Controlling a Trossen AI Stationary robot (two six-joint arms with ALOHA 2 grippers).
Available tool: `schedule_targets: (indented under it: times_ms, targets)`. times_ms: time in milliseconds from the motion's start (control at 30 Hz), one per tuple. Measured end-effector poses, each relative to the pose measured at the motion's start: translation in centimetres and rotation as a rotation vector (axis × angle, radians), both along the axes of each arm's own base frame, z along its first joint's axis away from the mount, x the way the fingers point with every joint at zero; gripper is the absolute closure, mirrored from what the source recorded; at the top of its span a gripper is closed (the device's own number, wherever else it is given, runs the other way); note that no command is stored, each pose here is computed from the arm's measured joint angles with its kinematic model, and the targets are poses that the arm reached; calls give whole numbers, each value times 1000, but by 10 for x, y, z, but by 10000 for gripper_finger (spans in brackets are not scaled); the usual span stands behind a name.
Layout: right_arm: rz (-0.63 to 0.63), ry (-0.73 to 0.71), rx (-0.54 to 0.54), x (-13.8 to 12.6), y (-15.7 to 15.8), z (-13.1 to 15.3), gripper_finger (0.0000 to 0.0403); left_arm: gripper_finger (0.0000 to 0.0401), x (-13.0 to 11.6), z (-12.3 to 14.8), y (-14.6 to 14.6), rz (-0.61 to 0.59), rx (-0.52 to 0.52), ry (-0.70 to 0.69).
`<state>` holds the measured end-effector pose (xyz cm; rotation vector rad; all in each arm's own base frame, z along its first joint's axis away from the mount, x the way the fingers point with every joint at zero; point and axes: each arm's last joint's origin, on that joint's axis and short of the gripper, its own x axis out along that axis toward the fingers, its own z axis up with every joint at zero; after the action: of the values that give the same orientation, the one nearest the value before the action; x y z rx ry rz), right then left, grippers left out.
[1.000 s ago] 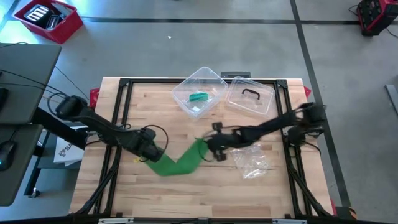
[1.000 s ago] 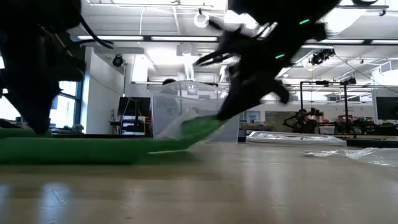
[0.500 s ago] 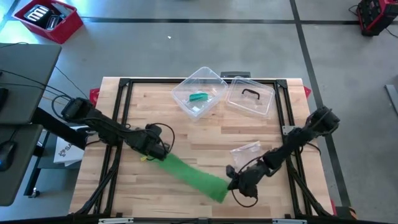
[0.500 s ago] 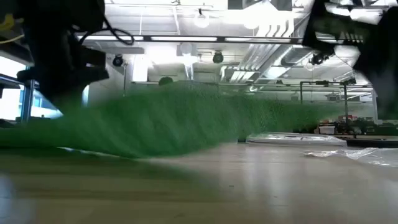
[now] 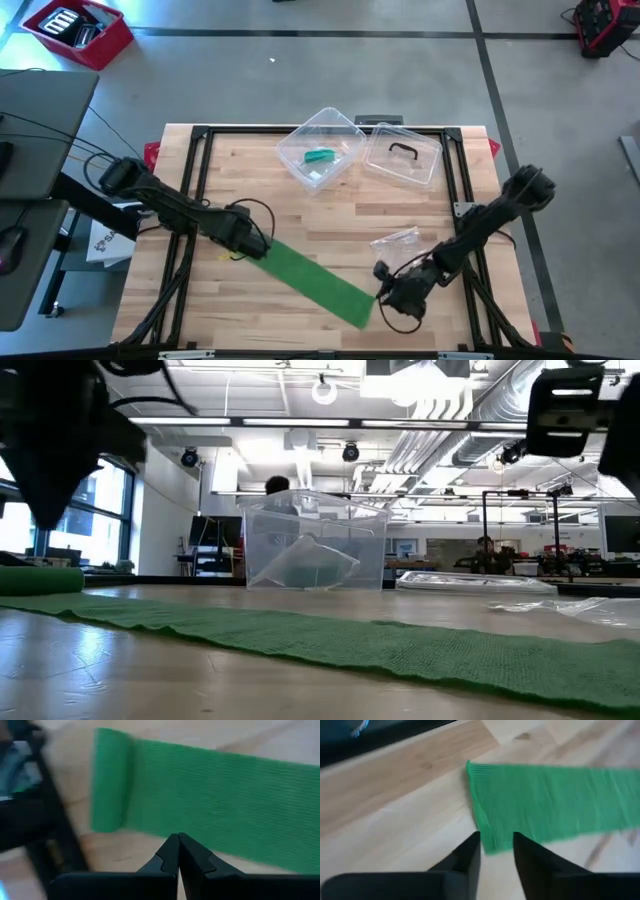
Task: Roll bandage
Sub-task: Roll the green bandage
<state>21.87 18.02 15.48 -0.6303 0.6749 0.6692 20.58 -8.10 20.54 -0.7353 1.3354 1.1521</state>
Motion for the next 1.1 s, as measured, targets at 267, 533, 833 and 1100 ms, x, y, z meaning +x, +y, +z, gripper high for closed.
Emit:
schedule_targets:
  times_ms: [267,533,833,1100]
  targets:
    - [-215,-59,111,6,-25,30,235,401,-15,-2,34,75,110,268]
    - [-256,-33,306,39,-32,1,238,401,-11,-38,39,-24,15,259]
    - [-115,65,262,72,-29,-50,246,401,-7,-52,32,-98,106,314]
    - [-220,281,251,37,-21,-61,325,401,13,-88,14,-239,143,297]
